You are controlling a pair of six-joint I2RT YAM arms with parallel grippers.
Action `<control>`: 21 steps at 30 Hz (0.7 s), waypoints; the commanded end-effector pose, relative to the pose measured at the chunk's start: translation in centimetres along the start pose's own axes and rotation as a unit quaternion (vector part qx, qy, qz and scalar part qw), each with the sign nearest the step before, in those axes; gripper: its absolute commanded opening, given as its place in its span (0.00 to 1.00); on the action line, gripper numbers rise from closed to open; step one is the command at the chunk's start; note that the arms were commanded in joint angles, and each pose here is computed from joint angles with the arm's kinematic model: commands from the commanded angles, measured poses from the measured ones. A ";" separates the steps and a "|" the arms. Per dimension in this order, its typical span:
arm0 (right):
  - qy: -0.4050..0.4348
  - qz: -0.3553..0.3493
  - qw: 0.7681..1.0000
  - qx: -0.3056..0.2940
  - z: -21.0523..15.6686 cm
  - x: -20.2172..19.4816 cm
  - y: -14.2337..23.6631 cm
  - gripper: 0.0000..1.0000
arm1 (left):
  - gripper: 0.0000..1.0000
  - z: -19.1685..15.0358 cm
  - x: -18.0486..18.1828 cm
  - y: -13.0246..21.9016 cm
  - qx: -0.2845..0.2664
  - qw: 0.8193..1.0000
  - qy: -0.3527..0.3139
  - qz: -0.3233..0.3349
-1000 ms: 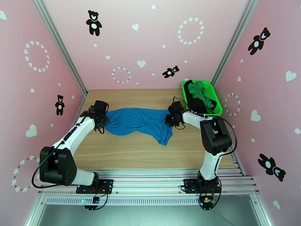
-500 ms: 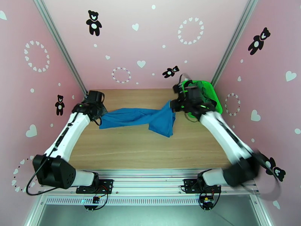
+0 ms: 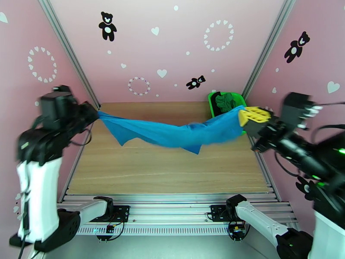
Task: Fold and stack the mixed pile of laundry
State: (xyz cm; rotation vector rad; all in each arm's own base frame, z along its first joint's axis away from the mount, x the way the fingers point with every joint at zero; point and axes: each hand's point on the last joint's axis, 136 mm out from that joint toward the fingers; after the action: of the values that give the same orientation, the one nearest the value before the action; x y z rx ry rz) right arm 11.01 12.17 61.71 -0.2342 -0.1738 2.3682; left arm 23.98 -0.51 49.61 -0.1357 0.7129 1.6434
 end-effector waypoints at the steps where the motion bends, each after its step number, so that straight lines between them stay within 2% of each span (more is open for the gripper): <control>1: -0.009 0.046 0.998 -0.037 3.7 2.7 2.7 0.00 | 0.00 -0.6 0.4 5.9 0.006 1.000 -0.006 -0.029; 5: -0.007 0.057 0.993 -0.106 8.2 4.7 6.1 0.00 | 0.00 -0.7 -0.3 10.4 0.000 0.997 -0.003 -0.078; 8: -0.001 0.047 0.989 -0.141 10.1 5.6 8.2 0.00 | 0.00 -1.5 -0.3 11.8 0.006 0.995 0.001 -0.097; 11: 0.004 0.022 0.988 -0.152 10.5 5.5 9.0 0.00 | 0.00 -2.2 -0.1 12.7 0.009 0.994 0.004 -0.106; 16: -0.002 -0.026 0.992 -0.121 9.1 2.8 6.9 0.00 | 0.00 -2.4 0.2 12.5 0.013 0.995 -0.001 -0.098; 21: -0.005 -0.083 0.996 -0.038 4.7 -2.4 1.0 0.00 | 0.00 -3.3 1.5 8.0 0.036 0.998 -0.011 -0.040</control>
State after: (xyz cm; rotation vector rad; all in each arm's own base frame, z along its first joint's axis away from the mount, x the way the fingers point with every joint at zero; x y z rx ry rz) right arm 3.50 8.98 68.14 -0.3327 -0.4137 2.2973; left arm 12.78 -1.89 50.97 -0.1524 0.7234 1.4680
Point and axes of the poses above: each hand's point on the last joint's axis, 136 mm out from that joint toward the fingers, its own y axis back along the fingers, its own x axis along the line the jaws close on, z = x × y, and after that the axes turned 3 degrees about -y, right-handed
